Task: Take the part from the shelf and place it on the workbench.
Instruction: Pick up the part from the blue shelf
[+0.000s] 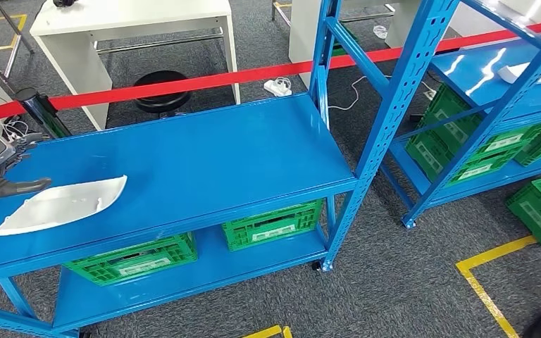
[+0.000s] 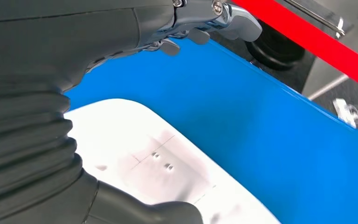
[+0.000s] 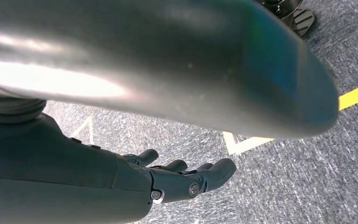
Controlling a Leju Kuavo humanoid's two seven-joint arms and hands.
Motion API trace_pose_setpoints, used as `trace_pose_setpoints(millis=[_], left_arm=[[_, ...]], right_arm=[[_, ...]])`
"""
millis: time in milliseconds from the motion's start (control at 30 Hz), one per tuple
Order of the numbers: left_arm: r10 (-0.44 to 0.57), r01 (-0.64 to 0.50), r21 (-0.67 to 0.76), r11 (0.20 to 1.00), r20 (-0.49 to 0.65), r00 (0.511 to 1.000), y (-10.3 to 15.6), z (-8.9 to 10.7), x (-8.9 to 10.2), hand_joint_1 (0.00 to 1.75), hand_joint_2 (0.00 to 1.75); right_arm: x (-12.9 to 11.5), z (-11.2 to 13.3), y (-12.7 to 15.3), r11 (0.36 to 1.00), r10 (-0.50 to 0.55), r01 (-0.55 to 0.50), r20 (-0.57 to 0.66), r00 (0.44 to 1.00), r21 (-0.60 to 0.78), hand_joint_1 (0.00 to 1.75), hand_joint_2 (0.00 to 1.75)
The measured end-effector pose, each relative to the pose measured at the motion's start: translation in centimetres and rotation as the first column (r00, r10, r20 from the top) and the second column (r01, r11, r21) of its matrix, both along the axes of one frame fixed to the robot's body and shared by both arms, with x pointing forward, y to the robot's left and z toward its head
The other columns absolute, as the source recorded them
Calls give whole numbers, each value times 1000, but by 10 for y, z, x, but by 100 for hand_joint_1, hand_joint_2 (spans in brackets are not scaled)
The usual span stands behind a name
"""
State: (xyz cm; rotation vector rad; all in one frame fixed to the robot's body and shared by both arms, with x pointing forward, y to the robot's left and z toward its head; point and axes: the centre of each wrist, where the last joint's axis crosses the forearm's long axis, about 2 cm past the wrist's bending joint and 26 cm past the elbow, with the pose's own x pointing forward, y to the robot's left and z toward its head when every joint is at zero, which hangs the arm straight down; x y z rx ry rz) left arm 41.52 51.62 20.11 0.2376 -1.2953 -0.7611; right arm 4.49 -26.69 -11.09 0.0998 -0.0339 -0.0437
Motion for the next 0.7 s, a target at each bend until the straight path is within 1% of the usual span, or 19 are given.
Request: trace_pose_setpoints(millis=[133, 267, 500, 600, 700], left_arm=[[-24, 24, 22, 999, 0, 1000, 7, 8, 0, 0, 175], [-36, 37, 37, 999, -2, 999, 11, 11, -1, 0, 175], [-164, 165, 78, 983, -19, 986, 22, 17, -6, 0, 175], [-194, 196, 100, 975, -31, 981, 24, 14, -11, 0, 175], [-224, 229, 116, 966, -52, 973, 22, 4, -17, 0, 175]], right_arm=[[0, 0, 0, 1000, -11, 11, -3, 1000, -3, 0, 0], [-1, 0, -1, 1000, -19, 19, -4, 1000, -6, 0, 0], [-1, 0, -1, 999, -33, 33, -1, 999, -7, 0, 0], [-1, 0, -1, 999, -37, 37, -1, 999, -7, 0, 0], [-1, 0, -1, 999, -49, 49, 3, 999, -7, 0, 0]])
